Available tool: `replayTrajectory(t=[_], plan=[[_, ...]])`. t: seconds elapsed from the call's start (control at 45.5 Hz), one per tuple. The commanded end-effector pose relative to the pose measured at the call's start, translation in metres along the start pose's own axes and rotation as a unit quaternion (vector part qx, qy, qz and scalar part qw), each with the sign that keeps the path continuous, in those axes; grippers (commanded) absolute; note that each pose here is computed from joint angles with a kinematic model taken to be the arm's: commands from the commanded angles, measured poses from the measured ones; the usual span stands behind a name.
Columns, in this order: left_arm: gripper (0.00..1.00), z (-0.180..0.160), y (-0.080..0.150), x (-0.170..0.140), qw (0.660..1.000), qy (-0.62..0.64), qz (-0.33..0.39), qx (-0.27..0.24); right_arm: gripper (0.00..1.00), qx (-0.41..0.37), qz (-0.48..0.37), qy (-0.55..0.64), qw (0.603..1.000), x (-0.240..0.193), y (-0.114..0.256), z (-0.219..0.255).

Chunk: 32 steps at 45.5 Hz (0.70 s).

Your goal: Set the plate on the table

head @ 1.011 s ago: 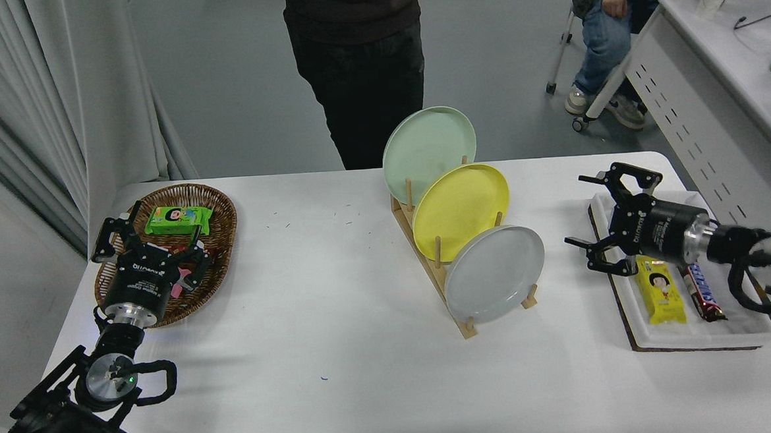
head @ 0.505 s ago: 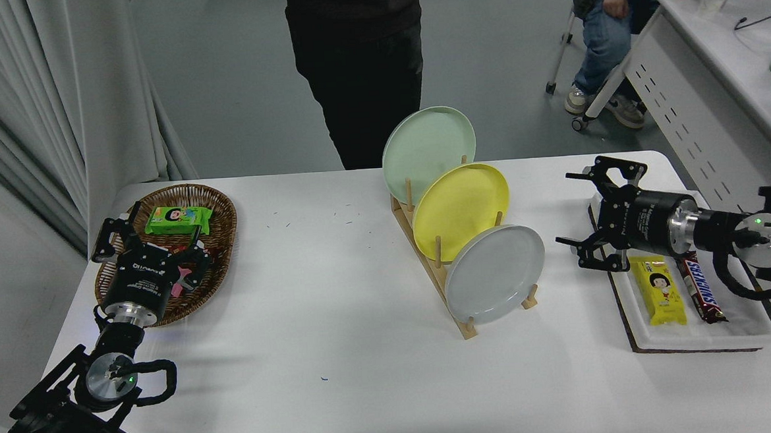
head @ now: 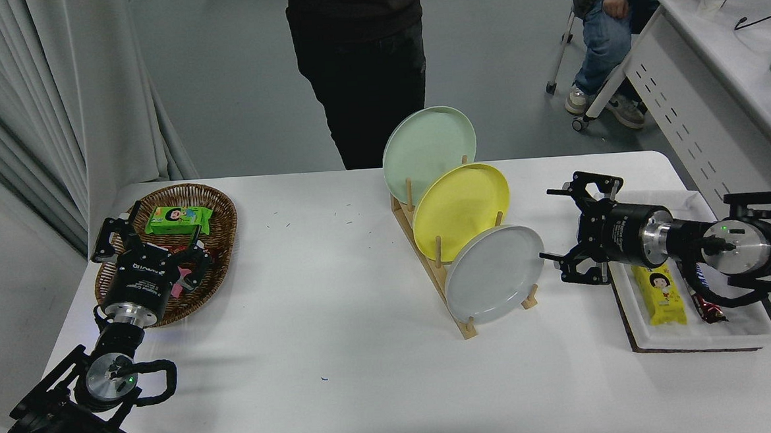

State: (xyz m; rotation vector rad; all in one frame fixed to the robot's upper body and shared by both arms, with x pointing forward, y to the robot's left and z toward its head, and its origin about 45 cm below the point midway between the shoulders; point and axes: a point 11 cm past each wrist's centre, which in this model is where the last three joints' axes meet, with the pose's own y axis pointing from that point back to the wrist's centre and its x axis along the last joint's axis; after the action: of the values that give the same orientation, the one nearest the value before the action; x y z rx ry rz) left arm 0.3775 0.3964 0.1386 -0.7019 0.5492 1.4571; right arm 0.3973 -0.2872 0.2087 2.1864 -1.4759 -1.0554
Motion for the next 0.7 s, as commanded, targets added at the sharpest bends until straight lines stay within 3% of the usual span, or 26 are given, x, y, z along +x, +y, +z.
replayTrajectory(t=[0.0,0.198,0.681], plan=[[0.98,0.000,0.000,0.000,1.000,0.000,0.000,0.000,1.00,0.001,-0.026,-0.001,1.000,-0.019,-0.005,-0.002],[0.98,0.000,0.000,0.000,1.000,0.000,0.000,0.000,1.00,-0.007,-0.061,0.090,0.994,-0.034,-0.006,-0.008],[0.98,0.000,0.000,0.000,1.000,0.000,0.000,0.000,1.00,0.002,-0.054,0.097,0.994,-0.033,-0.009,-0.015]])
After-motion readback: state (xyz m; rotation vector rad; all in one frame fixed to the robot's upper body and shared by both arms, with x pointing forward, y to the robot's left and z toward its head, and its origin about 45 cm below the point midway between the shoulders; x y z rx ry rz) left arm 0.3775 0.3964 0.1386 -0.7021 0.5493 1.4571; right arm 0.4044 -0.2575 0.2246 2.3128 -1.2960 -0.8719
